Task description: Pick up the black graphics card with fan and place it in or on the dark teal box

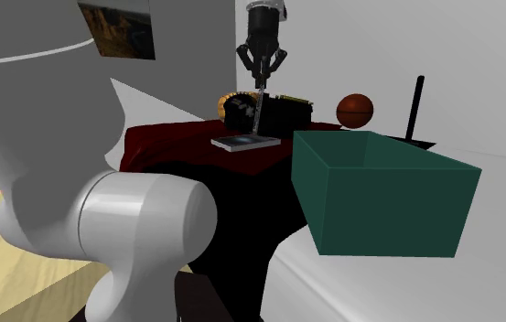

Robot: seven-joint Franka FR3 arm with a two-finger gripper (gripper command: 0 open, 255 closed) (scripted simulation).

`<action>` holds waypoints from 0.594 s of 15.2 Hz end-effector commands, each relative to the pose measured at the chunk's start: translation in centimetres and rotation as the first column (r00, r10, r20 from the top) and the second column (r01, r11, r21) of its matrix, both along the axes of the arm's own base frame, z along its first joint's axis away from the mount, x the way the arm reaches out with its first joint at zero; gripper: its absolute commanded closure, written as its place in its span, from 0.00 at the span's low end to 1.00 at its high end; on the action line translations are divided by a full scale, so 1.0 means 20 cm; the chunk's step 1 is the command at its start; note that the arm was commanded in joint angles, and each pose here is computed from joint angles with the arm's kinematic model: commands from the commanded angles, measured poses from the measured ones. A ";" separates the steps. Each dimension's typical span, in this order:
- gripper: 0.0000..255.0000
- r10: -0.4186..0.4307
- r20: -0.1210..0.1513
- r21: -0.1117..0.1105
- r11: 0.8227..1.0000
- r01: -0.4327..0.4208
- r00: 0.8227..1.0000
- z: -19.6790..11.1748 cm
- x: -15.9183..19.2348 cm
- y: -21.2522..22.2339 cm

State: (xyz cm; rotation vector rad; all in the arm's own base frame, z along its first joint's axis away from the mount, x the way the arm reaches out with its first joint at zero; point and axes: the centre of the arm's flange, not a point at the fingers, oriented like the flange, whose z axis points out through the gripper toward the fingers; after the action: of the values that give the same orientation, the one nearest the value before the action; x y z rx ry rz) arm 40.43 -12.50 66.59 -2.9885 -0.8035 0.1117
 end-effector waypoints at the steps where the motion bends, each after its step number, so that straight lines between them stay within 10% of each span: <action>1: 1.00 0.001 0.000 0.000 1.000 -0.001 1.000 0.01 -0.09 -0.10; 9: 1.00 0.001 0.000 0.000 1.000 -0.001 1.000 0.05 -0.44 -0.49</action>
State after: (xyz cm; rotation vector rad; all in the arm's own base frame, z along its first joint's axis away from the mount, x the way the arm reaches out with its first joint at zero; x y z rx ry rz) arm 32.60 -21.49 67.64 -2.9876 -0.8046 0.1108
